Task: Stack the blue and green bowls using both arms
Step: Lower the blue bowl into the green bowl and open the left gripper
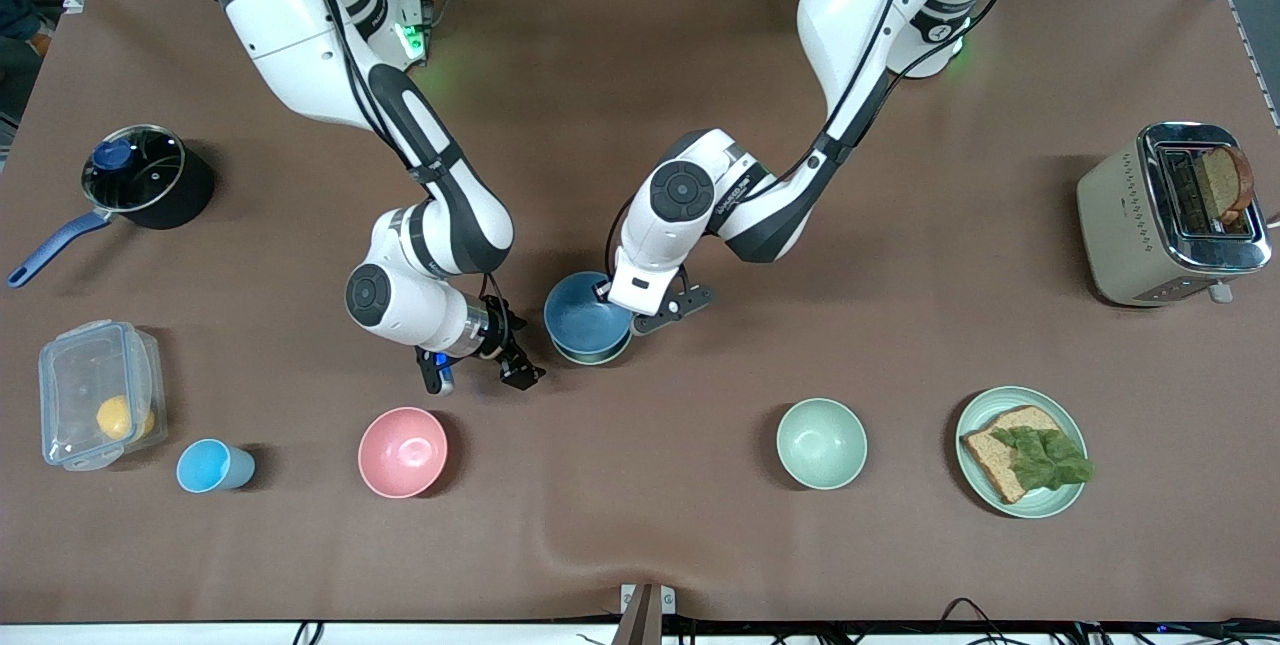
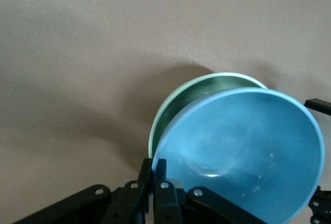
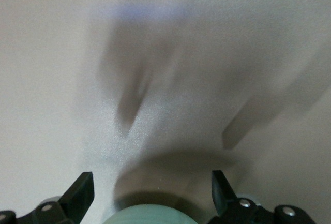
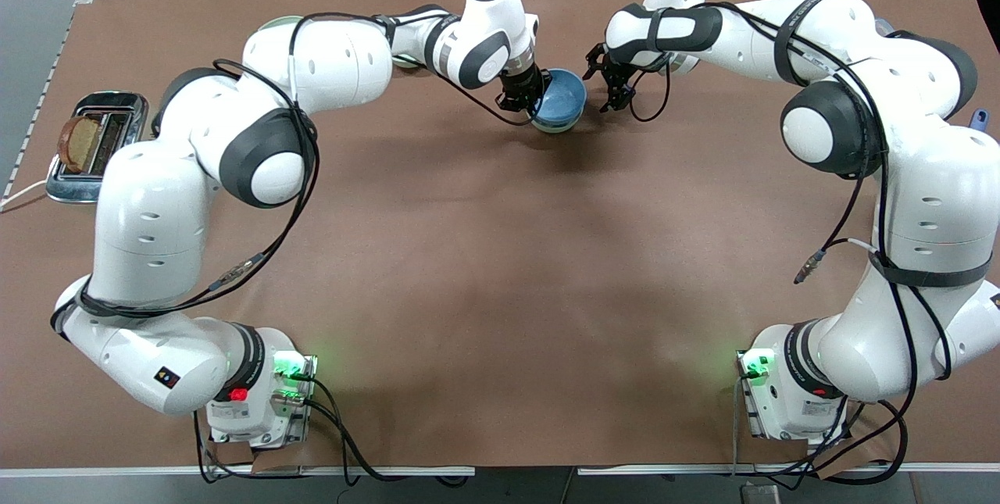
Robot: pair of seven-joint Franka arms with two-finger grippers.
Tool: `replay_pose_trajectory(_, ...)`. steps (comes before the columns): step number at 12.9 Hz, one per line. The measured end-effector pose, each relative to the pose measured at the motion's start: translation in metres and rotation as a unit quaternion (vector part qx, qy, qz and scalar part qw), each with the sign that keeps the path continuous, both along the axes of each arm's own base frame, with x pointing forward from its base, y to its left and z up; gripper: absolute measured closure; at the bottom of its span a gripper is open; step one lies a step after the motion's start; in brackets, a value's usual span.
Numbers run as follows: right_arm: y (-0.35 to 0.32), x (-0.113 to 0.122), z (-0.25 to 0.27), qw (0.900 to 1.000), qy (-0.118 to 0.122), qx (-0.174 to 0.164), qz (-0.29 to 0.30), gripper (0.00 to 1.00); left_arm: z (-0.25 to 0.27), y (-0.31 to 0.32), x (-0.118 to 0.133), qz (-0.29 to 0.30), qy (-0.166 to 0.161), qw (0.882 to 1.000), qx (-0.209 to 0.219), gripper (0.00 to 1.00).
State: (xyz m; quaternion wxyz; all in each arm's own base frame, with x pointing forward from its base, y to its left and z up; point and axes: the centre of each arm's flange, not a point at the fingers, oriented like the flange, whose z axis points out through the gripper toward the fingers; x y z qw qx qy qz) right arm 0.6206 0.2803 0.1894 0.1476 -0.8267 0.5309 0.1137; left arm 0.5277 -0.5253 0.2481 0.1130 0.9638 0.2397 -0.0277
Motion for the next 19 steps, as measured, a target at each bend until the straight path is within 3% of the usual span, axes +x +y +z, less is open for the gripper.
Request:
replay_pose_trajectory(5, 0.003, -0.001, 0.000, 1.000, 0.000, 0.000, 0.002, 0.00, -0.009, -0.002, 0.000, 0.002, -0.004, 1.000, -0.005, 0.96)
replay_pose_trajectory(6, 0.005, -0.002, 0.000, 1.000, -0.002, 0.000, 0.003, 0.00, -0.010, -0.002, 0.000, 0.002, -0.004, 1.000, -0.005, 0.92)
replay_pose_trajectory(12, 0.009, -0.003, 0.001, 1.000, -0.007, -0.001, 0.007, 0.00, -0.003, -0.003, 0.004, 0.003, -0.011, 1.000, -0.011, 0.26)
replay_pose_trajectory(14, 0.008, -0.002, 0.001, 0.998, -0.024, -0.028, 0.051, 0.00, 0.014, -0.004, 0.012, 0.008, -0.026, 0.999, -0.022, 0.04)
replay_pose_trajectory(17, 0.004, -0.001, 0.002, 0.993, -0.030, -0.057, 0.099, 0.00, 0.077, 0.017, 0.035, 0.016, -0.069, 0.997, -0.022, 0.00)
replay_pose_trajectory(19, -0.013, 0.007, 0.024, 0.987, -0.023, -0.066, 0.141, 0.00, 0.131, 0.051, 0.050, 0.018, -0.081, 0.996, 0.015, 0.00)
